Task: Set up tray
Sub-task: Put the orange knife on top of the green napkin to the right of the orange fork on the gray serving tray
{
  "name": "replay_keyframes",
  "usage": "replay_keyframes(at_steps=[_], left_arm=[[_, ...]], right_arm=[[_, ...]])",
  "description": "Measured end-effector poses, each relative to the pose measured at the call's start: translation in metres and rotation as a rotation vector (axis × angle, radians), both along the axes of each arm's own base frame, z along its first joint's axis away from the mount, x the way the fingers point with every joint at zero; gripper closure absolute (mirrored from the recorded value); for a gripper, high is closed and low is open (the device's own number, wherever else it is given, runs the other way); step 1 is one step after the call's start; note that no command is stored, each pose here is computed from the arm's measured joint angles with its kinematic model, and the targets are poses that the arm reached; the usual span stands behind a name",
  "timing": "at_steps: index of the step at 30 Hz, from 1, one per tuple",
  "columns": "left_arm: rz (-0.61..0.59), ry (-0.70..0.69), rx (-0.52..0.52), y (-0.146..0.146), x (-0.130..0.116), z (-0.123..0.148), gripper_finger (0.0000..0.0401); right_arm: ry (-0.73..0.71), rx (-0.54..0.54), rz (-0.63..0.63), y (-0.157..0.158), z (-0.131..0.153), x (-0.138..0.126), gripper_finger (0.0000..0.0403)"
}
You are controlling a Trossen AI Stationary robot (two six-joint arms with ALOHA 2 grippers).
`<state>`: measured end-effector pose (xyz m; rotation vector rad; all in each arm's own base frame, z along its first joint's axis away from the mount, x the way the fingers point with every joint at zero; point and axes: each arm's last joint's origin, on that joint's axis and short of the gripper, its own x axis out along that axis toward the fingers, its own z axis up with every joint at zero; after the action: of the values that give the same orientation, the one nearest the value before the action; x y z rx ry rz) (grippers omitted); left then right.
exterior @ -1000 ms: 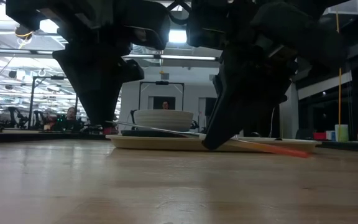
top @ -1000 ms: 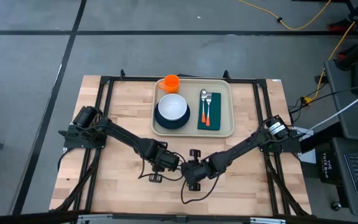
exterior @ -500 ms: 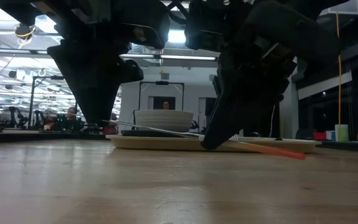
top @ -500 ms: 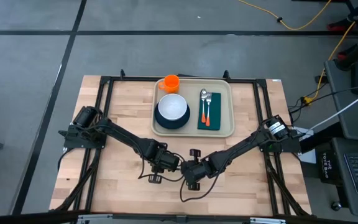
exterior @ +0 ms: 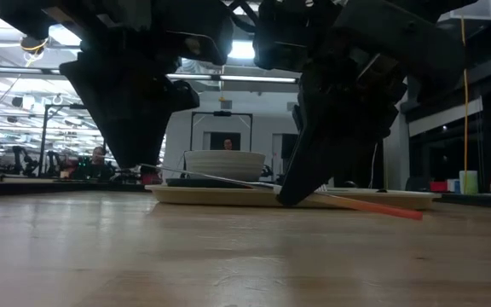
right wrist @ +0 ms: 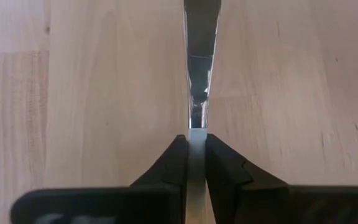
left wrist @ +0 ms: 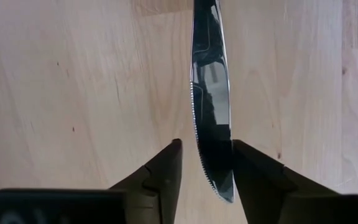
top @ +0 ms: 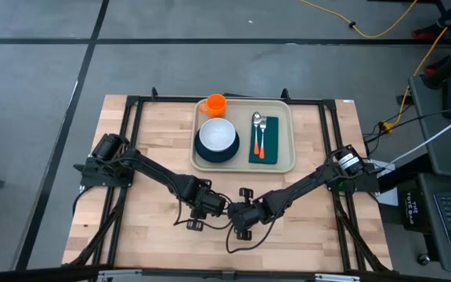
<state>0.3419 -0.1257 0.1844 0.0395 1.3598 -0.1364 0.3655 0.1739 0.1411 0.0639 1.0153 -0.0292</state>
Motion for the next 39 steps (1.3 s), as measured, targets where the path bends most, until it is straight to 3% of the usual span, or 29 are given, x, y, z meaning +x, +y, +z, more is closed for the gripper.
replay_keyframes(at_steps=[13, 20, 25, 32, 39], left_arm=[[-0.036, -0.039, -0.027, -0.006, -0.005, 0.026, 0.0256], [-0.155, -0.025, 0.067, -0.012, -0.023, 0.04, 0.0282], [-0.2, -0.14, 0.131, -0.013, -0.037, 0.057, 0.0332], [-0.205, -0.386, 0.01, 0.006, -0.068, 0.052, 0.0389], [-0.124, -0.604, -0.003, 0.026, -0.1, 0.046, 0.0396]], right_arm=[[0.009, 0.017, 0.015, 0.001, 0.0, -0.001, 0.0362], [0.029, 0.005, 0.009, -0.002, 0.008, -0.005, 0.0362], [-0.003, 0.0, -0.023, -0.005, 0.031, -0.012, 0.0362], [-0.038, -0.091, -0.083, -0.009, 0.056, -0.029, 0.0362], [-0.037, -0.093, -0.153, -0.019, 0.048, -0.044, 0.0362]])
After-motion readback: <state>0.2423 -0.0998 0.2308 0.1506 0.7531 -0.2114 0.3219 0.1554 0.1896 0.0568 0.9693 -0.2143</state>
